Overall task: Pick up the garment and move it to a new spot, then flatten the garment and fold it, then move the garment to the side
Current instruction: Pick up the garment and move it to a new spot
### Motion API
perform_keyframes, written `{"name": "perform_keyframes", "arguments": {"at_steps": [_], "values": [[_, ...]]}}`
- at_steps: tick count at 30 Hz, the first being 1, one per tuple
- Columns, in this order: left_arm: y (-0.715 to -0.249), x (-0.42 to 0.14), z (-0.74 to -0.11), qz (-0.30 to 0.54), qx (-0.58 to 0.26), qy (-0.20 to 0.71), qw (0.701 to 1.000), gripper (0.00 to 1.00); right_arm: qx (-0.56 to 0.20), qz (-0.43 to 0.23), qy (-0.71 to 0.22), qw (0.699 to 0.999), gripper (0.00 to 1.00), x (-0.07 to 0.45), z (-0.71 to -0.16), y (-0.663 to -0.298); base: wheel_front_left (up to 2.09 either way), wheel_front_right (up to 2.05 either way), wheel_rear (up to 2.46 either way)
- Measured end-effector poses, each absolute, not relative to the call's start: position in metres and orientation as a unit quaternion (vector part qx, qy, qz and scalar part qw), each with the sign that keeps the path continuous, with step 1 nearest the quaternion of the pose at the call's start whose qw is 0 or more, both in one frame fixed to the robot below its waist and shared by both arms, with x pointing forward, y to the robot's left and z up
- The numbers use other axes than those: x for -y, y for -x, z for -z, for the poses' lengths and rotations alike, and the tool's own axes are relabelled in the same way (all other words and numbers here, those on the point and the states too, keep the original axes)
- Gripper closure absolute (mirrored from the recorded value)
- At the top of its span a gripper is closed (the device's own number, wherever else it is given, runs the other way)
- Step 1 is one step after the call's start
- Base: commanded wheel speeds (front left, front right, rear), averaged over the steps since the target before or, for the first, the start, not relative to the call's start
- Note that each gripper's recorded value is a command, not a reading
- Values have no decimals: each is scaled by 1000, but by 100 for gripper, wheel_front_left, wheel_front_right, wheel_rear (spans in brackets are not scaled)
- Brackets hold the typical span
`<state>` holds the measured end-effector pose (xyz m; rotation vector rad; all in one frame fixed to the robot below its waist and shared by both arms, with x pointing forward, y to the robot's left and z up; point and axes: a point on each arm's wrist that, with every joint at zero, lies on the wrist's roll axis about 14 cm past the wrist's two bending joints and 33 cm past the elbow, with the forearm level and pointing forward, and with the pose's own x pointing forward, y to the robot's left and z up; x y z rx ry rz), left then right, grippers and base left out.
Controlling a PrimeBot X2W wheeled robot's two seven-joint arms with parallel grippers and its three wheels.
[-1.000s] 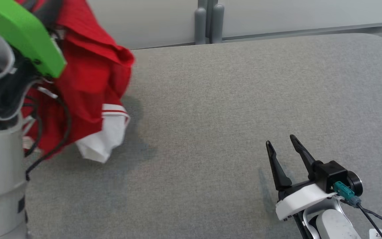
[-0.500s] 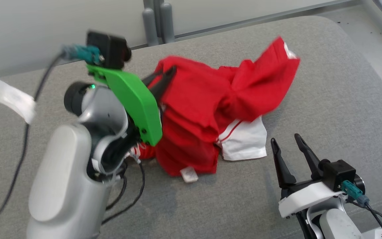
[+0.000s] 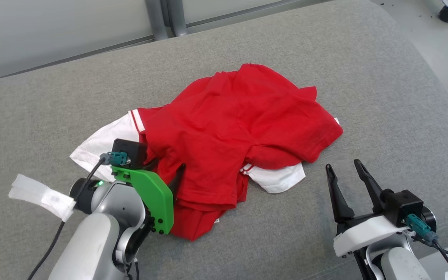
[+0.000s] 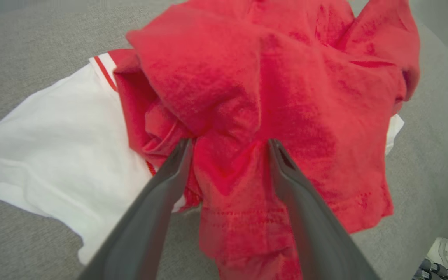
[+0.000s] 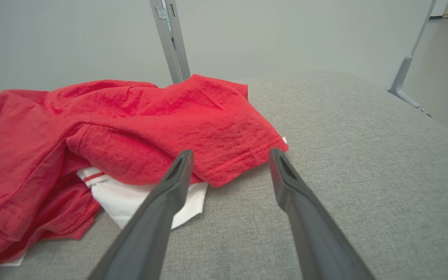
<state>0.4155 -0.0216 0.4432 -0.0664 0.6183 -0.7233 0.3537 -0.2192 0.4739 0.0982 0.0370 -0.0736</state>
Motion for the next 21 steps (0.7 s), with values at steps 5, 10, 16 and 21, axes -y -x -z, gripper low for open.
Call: {"name": "perform_keyframes", "arguments": {"at_steps": [5, 10, 16, 21], "values": [[-421, 28, -483, 354, -247, 48, 901, 0, -15, 20, -43, 999, 0, 210, -476, -358, 0, 0, 0], [-433, 30, -499, 348, -232, 62, 906, 0, -13, 11, -40, 999, 0, 205, -478, -361, 0, 0, 0], [-442, 25, -477, 320, -260, 55, 910, 0, -14, 15, -39, 999, 0, 206, -477, -358, 0, 0, 0], [-457, 14, -471, 295, -258, 52, 919, 0, -20, 26, -39, 999, 0, 213, -474, -353, 0, 0, 0]]}}
